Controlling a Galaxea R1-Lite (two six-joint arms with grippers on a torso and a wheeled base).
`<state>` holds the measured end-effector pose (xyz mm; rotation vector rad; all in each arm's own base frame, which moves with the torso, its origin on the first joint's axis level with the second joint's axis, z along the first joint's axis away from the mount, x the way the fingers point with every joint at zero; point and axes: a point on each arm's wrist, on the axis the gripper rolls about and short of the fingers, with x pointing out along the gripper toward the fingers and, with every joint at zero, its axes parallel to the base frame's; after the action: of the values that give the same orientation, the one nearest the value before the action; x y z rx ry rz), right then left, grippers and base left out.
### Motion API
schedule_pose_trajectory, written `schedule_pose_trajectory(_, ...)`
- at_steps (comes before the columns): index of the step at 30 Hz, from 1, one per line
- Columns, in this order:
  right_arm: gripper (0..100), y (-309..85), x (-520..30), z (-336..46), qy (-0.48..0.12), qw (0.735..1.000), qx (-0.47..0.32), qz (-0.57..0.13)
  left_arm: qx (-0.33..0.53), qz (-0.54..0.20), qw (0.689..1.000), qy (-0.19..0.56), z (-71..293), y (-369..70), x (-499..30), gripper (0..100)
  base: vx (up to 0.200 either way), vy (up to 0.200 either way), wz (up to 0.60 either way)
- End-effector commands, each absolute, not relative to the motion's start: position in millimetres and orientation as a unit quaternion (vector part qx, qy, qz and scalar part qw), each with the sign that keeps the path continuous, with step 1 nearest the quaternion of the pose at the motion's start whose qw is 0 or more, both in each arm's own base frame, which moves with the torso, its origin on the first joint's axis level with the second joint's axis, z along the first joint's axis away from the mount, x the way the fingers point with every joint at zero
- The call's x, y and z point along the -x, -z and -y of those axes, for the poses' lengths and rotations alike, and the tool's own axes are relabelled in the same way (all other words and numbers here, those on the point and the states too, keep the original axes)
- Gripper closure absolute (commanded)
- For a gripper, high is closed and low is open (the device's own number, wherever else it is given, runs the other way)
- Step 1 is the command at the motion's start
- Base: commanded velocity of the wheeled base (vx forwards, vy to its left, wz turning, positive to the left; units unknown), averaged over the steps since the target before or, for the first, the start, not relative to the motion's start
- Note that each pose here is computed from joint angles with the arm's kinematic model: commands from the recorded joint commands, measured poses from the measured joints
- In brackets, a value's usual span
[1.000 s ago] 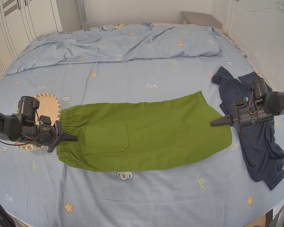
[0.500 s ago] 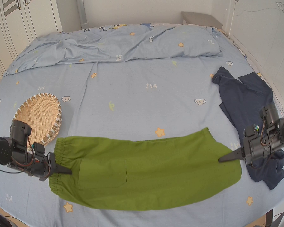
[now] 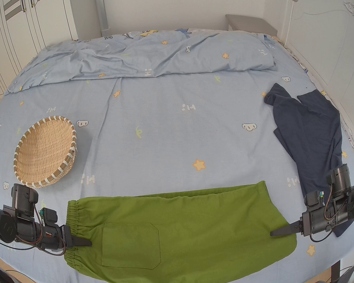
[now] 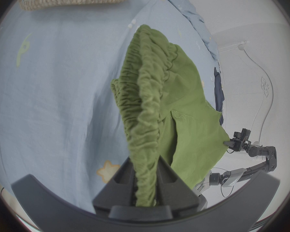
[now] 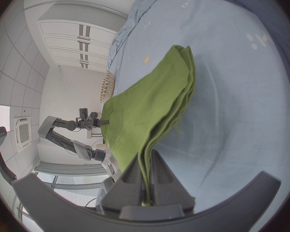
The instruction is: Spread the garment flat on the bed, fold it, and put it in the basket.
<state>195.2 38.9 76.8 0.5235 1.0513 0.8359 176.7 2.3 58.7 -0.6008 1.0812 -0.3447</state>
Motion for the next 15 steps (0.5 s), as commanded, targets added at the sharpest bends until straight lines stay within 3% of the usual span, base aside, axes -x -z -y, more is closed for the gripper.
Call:
schedule_pose_trajectory(1,100,-55.8,-194.4,-37.9,-0.372,0.736,-0.251,-0.507,0.286,-0.529,0.784,0.153,-2.3,-42.3,-174.3,100,0.0,0.0,0.0)
schedule_pose_trajectory(3,100,-49.5,-196.4,-38.1,-0.37,0.731,-0.253,-0.514,0.286,-0.529,0.784,0.152,-2.5,-40.0,-176.3,100,0.0,0.0,0.0)
schedule_pose_trajectory(4,0,-49.5,-196.4,-38.1,-0.37,0.731,-0.253,-0.514,0.286,-0.529,0.784,0.152,-2.5,-40.0,-176.3,100,0.0,0.0,0.0)
schedule_pose_trajectory(9,0,-44.3,-200.8,-37.6,-0.37,0.735,-0.253,-0.509,0.285,-0.528,0.785,0.154,-2.2,-38.0,-179.6,100,0.0,0.0,0.0)
schedule_pose_trajectory(15,0,-48.6,-217.8,-10.5,-0.331,0.776,-0.275,-0.462,0.282,-0.512,0.798,0.148,-5.4,-40.6,-184.4,100,0.0,0.0,0.0)
